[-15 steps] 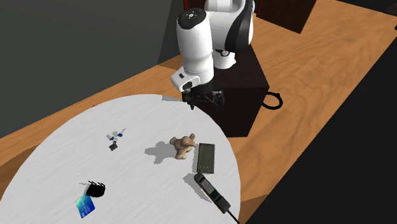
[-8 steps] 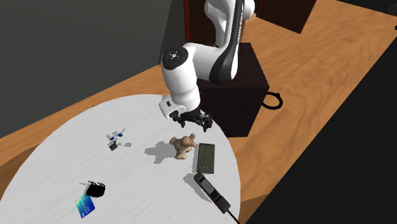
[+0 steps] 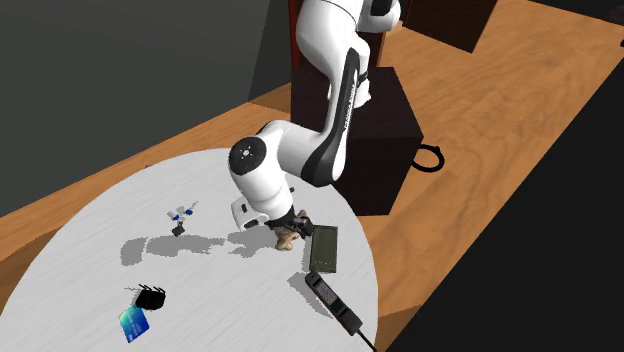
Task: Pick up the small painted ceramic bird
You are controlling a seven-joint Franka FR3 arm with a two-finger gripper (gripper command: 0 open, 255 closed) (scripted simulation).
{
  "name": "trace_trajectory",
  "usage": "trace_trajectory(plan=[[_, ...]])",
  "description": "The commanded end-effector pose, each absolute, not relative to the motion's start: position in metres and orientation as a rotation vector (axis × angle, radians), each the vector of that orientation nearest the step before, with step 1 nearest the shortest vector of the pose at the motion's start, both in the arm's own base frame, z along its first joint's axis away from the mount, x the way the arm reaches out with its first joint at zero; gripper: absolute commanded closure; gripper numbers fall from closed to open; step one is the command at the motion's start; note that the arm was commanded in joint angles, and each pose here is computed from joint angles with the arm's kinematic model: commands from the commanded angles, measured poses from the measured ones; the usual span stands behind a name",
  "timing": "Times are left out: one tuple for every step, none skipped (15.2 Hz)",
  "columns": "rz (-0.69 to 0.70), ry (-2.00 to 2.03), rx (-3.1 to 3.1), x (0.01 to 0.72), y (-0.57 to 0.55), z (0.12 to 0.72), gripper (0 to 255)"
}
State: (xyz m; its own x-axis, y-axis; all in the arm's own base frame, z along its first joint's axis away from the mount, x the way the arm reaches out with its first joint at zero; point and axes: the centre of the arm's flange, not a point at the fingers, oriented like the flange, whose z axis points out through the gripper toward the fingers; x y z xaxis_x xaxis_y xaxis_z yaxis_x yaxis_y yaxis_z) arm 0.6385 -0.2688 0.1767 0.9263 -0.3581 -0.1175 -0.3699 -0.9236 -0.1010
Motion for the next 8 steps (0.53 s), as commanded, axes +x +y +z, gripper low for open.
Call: trace_trajectory(plan=[[0.164,0.578,-2.958,0.647,-0.282,0.153,0],[0.167,0.582,-2.957,0.649,-0.285,0.148,0],[0.167,0.582,-2.957,0.649,-0.285,0.143,0],[0.167,0.582,-2.957,0.649,-0.285,0.137,0],[0.167,0.582,-2.957,0.649,-0.285,0.132,0],[0.167,0.582,-2.957,0.649,-0.285,0.127,0],[0.167,0.582,-2.957,0.649,-0.285,0.122,0],[0.167,0.582,-2.957,0.649,-0.285,0.116,0]])
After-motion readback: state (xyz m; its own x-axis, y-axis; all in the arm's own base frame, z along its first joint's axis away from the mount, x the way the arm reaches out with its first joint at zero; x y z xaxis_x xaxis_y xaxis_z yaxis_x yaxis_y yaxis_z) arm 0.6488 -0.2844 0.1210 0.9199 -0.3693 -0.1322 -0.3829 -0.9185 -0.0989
